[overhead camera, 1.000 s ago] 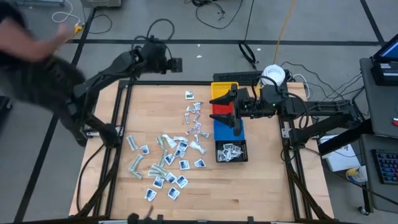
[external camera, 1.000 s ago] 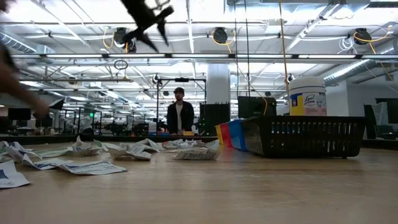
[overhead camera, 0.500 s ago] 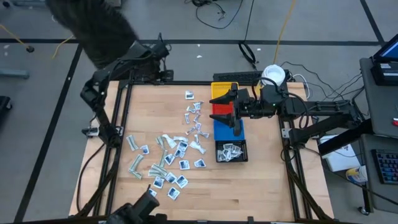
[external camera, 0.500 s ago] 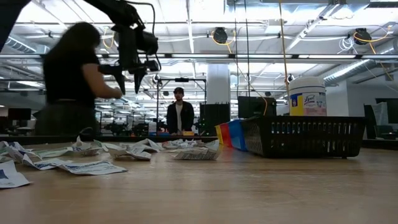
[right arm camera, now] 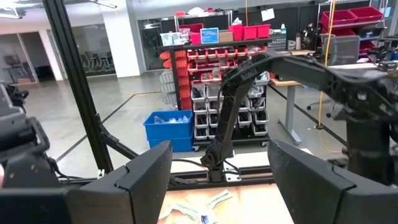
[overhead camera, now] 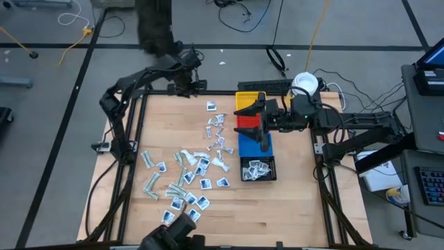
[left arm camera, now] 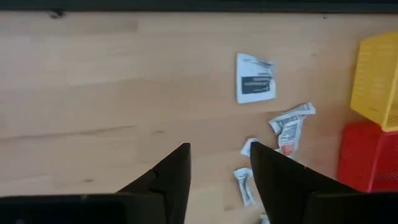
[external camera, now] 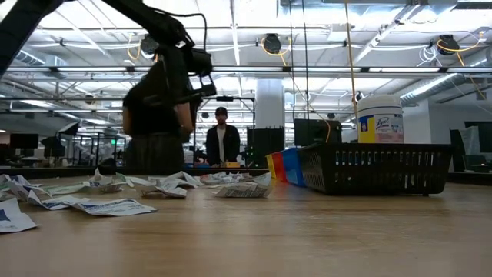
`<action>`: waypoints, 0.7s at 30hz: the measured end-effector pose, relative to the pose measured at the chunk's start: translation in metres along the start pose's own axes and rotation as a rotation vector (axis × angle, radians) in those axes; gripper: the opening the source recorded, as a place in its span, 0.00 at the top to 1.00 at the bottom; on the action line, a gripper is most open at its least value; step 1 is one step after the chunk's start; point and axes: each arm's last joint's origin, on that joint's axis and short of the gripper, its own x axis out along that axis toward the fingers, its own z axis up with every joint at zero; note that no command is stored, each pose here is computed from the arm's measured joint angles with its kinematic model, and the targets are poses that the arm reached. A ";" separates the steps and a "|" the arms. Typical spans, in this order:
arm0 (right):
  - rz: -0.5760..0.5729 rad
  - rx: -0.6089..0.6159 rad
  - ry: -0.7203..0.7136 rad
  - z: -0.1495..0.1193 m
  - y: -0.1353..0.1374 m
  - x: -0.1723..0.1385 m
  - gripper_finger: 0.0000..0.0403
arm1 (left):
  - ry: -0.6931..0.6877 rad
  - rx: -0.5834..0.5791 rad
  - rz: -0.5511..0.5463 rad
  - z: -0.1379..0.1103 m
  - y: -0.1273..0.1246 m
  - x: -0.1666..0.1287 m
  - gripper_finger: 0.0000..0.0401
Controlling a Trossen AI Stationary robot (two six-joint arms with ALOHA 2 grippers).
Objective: Pick & Place First Aid Supplies
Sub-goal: Put the black towelette pack into the black bin
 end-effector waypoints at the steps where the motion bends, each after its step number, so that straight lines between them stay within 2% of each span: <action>1: 0.002 0.000 -0.002 0.001 0.000 -0.001 0.36 | 0.005 0.001 -0.014 0.000 -0.003 0.004 0.62; 9: 0.031 -0.001 -0.014 0.005 0.002 -0.006 0.36 | 0.047 -0.005 -0.119 0.006 -0.020 0.034 0.76; 13: 0.035 -0.001 -0.016 0.007 0.002 -0.009 0.36 | 0.037 -0.014 -0.135 0.010 -0.023 0.043 0.77; 21: 0.082 -0.032 -0.023 0.010 0.004 -0.014 0.36 | -0.035 -0.033 -0.191 0.023 -0.022 0.040 0.77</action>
